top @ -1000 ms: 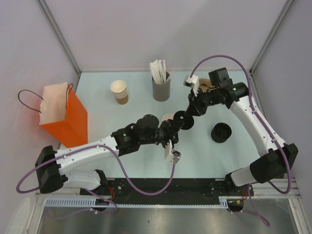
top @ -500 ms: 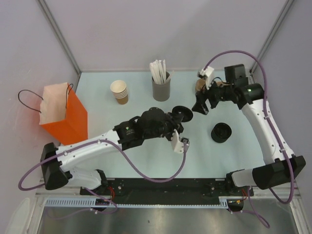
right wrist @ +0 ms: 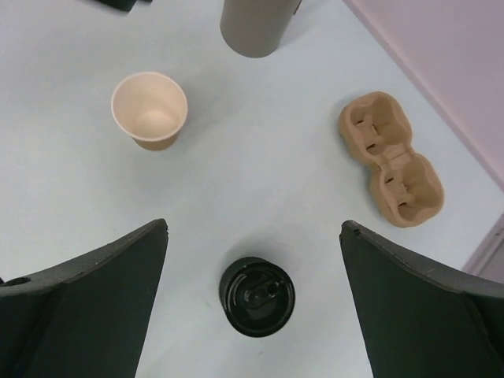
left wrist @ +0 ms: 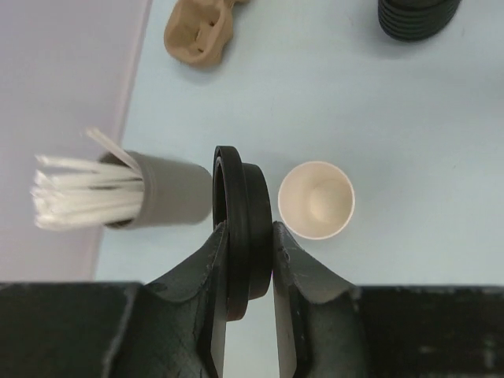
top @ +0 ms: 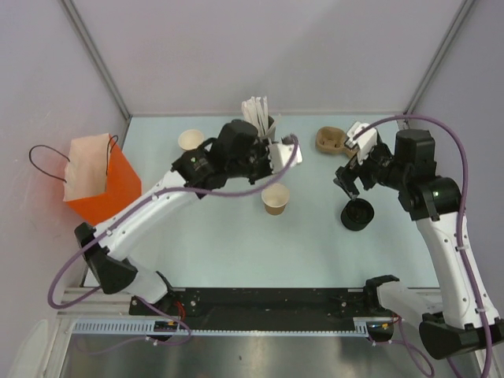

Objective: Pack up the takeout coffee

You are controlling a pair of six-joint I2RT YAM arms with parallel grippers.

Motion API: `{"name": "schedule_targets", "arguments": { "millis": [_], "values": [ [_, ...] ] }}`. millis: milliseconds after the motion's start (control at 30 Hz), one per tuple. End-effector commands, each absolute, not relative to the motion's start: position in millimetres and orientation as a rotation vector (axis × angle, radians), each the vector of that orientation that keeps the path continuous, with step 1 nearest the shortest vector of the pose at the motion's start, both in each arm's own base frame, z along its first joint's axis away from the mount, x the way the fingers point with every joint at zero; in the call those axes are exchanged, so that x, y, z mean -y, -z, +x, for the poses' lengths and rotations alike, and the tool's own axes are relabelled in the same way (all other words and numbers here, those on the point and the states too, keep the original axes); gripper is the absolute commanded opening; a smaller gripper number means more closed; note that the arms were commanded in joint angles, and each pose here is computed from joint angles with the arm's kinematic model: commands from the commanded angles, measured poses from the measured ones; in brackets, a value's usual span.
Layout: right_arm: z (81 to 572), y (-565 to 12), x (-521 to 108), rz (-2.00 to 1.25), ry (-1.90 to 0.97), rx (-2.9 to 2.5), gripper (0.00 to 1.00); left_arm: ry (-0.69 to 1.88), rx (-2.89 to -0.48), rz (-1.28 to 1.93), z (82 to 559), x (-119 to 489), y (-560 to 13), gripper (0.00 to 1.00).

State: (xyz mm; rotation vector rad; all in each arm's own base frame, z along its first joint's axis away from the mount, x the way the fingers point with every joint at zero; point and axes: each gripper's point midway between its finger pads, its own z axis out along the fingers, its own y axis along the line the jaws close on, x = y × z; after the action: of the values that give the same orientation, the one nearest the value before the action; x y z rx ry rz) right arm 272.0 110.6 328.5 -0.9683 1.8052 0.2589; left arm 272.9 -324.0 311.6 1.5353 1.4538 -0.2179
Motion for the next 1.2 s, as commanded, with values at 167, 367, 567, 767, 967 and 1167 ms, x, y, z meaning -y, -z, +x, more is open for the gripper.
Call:
{"name": "schedule_targets", "arguments": {
  "millis": [167, 367, 567, 767, 967, 1167],
  "values": [
    [249, -335, -150, -1.187, -0.177, -1.555, 0.92, 0.883, -1.866, 1.152, 290, 328, -311, 0.18],
    [250, -318, -194, -1.356, -0.245, -1.481, 0.85, 1.162, -2.034, 0.978, 306, 330, -304, 0.19],
    [239, -298, -239, -1.533, -0.229, -1.403, 0.8, 1.413, -2.08, 0.826, 308, 329, -310, 0.21],
    [235, -284, -270, -1.612, -0.202, -1.382, 0.75, 1.523, -2.146, 0.759, 313, 329, -295, 0.22],
    [236, -296, -281, -1.574, -0.274, -1.375, 0.71, 1.608, -2.162, 0.752, 309, 332, -286, 0.22],
    [240, -298, -282, -1.558, -0.359, -1.389, 0.67, 1.678, -2.129, 0.761, 294, 330, -296, 0.23]
  ]
}}
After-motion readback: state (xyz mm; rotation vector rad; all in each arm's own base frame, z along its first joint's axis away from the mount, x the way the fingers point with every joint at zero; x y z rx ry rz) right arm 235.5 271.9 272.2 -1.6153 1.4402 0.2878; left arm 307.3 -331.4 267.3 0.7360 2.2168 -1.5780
